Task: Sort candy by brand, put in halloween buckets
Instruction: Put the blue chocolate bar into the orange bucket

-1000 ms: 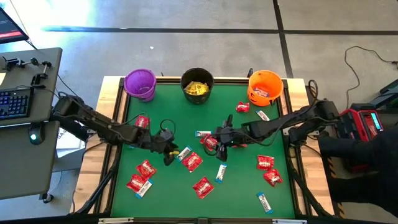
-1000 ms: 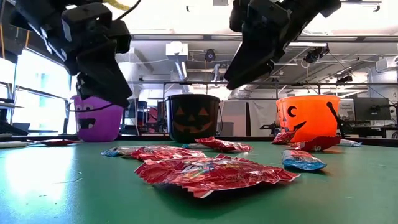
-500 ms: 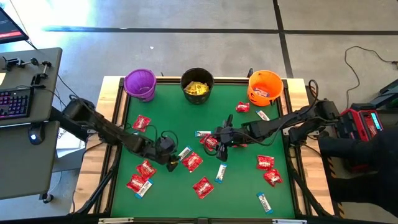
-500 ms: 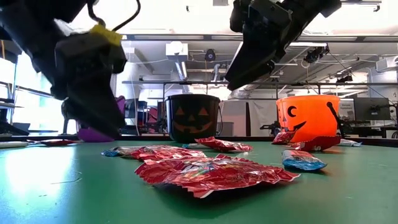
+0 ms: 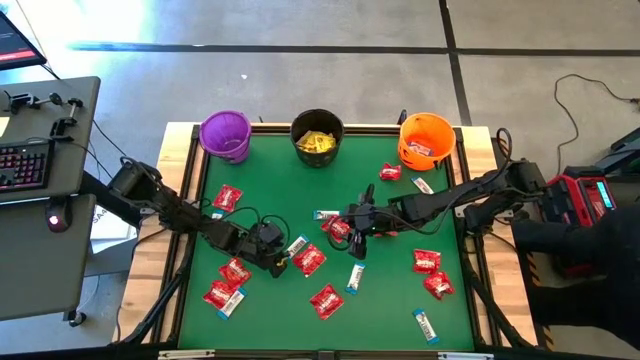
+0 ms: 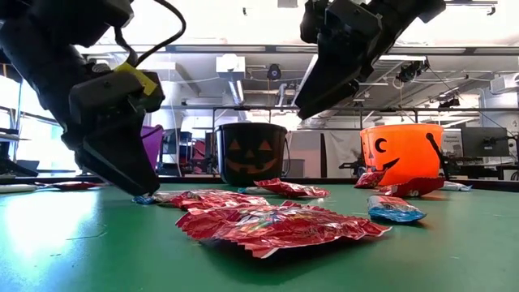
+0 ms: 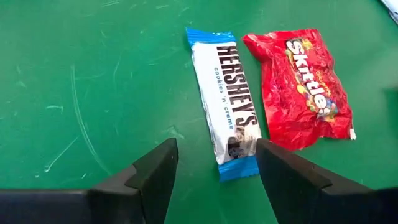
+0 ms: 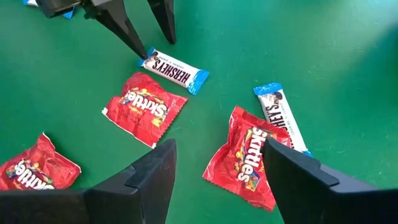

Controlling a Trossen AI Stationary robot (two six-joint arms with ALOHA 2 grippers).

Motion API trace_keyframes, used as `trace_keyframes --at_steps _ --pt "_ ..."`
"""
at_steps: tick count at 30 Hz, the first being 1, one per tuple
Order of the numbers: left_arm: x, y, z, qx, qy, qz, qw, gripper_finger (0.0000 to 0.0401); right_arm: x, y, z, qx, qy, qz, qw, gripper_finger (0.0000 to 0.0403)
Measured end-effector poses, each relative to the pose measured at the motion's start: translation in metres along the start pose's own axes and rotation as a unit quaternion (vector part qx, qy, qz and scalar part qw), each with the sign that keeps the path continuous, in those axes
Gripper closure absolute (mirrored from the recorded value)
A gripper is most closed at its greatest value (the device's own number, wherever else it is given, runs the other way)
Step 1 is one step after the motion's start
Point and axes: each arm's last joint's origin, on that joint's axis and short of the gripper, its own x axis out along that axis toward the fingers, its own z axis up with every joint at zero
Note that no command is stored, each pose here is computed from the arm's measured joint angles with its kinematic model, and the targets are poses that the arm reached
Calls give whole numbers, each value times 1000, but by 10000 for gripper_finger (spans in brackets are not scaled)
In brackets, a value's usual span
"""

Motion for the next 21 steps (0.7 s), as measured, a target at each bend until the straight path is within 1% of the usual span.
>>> trace_keyframes --at_steps 2,4,7,11,14,16,21 --pt "0 1 0 13 2 3 1000 199 0 0 0 -2 1 -1 1000 178" --pt "0 1 -1 30 3 5 1000 219 0 0 0 -8 1 -1 1000 178" --pt "0 2 -1 57 6 9 998 266 0 0 0 -13 1 -1 1000 178" --pt "1 3 -2 87 10 12 996 337 0 -3 1 -10 1 -4 1000 178" --pt "1 3 -1 96 13 7 995 384 1 -6 2 -6 0 -8 1000 178" --pt "1 3 0 94 15 3 995 396 1 -8 2 -4 0 -10 1000 178" --pt "0 6 6 95 20 -6 995 400 2 -10 3 -1 0 -12 1000 179"
